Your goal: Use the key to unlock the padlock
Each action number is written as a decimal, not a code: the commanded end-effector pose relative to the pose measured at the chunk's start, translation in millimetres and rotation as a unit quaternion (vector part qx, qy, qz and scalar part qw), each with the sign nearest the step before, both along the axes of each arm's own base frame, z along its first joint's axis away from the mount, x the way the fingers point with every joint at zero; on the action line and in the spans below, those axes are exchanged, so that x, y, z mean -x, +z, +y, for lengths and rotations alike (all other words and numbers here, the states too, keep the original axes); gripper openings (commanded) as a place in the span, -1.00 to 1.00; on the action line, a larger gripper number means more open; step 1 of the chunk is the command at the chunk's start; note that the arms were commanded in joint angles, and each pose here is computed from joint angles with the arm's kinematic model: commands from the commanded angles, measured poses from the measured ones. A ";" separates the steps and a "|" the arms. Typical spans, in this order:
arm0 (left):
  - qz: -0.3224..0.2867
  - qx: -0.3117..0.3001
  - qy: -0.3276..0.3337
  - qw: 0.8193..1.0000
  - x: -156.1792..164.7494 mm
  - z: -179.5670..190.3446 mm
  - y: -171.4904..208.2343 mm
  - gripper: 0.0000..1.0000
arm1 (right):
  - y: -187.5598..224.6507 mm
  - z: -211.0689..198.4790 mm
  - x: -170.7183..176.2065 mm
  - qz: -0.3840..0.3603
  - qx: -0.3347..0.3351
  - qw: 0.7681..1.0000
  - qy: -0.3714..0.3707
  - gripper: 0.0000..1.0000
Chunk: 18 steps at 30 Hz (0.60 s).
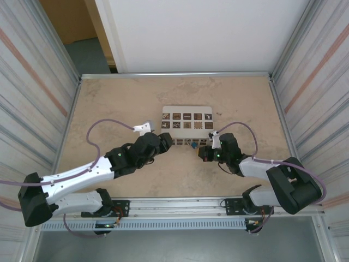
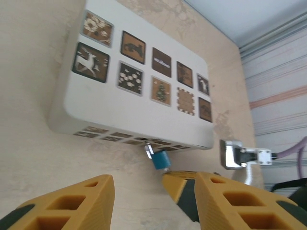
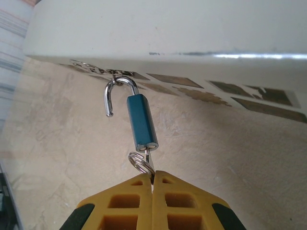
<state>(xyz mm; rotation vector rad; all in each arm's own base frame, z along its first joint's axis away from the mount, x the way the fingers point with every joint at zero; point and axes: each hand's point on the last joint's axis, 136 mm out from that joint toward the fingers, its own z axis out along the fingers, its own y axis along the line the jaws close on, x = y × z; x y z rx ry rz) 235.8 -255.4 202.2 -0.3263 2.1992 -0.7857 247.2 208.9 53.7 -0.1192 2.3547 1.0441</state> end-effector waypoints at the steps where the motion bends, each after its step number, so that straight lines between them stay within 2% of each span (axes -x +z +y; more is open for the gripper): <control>1: -0.030 -0.047 0.012 0.998 -2.3 16.6 9.1 -0.05 | -11.8 -5.7 9.6 0.043 0.001 0.999 -0.007 -1.00; 4: -0.036 -0.062 0.018 0.997 -1.6 25.1 8.8 0.01 | -14.4 -6.7 8.0 0.048 0.004 0.999 -0.010 -1.00; 9: -0.038 -0.085 0.020 0.996 -3.9 44.4 0.1 0.35 | -18.9 -7.7 5.8 0.052 0.011 0.998 -0.012 -1.00; 13: 0.005 -0.042 0.007 0.999 -11.1 58.4 -16.7 0.39 | -22.3 -9.5 5.5 0.056 0.019 0.998 -0.015 -0.91; 18: 0.022 -0.021 0.015 0.999 -15.4 76.5 -25.9 0.41 | -20.6 -12.1 4.8 0.052 0.027 0.998 -0.018 -0.68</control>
